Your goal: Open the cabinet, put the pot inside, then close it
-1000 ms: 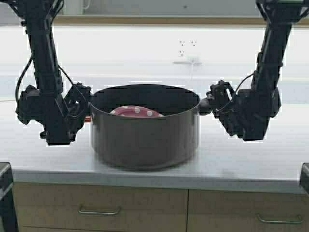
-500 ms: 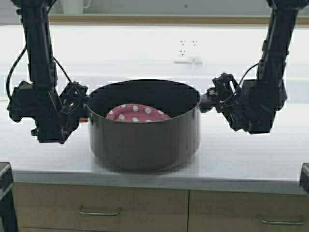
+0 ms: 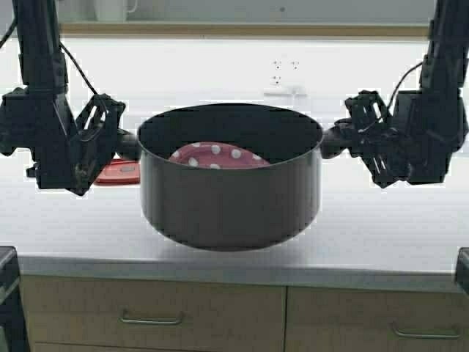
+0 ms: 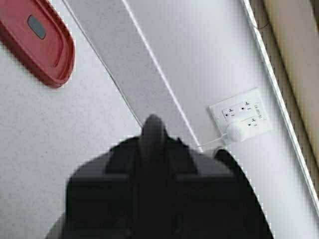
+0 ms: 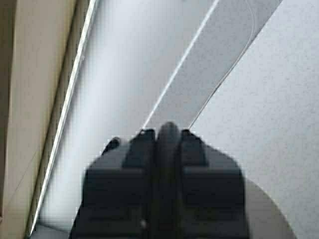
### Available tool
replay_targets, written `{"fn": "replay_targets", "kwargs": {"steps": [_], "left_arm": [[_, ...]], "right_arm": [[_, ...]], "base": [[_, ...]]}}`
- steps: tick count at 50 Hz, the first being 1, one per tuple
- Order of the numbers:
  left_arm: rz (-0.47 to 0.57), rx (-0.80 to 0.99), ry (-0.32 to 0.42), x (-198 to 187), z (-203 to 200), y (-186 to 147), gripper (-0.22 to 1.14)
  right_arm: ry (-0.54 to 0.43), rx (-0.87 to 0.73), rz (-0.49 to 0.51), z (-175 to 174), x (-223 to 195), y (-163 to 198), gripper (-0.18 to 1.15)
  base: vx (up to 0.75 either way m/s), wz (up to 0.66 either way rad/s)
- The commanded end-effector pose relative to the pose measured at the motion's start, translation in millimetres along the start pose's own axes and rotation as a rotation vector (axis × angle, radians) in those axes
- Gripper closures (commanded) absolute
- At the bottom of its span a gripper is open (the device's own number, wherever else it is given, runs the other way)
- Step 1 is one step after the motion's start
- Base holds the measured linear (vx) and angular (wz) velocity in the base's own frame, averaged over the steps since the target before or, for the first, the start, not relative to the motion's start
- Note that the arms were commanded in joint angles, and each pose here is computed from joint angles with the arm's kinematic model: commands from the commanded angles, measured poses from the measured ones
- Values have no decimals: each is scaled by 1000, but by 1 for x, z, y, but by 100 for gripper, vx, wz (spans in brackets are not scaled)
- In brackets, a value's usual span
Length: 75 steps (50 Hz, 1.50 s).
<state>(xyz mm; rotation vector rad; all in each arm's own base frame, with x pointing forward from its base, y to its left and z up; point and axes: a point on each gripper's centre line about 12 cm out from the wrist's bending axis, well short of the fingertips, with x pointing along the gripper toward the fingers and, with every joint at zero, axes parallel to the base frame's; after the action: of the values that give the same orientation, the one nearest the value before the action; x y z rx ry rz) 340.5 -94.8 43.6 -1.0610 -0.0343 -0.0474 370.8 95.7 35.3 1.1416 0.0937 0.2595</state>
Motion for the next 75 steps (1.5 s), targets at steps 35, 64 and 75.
{"fn": "replay_targets", "kwargs": {"steps": [35, 64, 75], "left_arm": [[-149, -38, 40, -9, 30, -120, 89], [-121, -81, 126, -6, 40, -182, 89], [-152, -100, 140, 1, 41, -217, 89]], "right_arm": [[16, 69, 195, -1, -25, 111, 90], [48, 101, 176, 24, -33, 177, 90], [42, 119, 184, 36, -33, 207, 90]], "base": [[-3, 0], [-2, 0], [0, 0]]}}
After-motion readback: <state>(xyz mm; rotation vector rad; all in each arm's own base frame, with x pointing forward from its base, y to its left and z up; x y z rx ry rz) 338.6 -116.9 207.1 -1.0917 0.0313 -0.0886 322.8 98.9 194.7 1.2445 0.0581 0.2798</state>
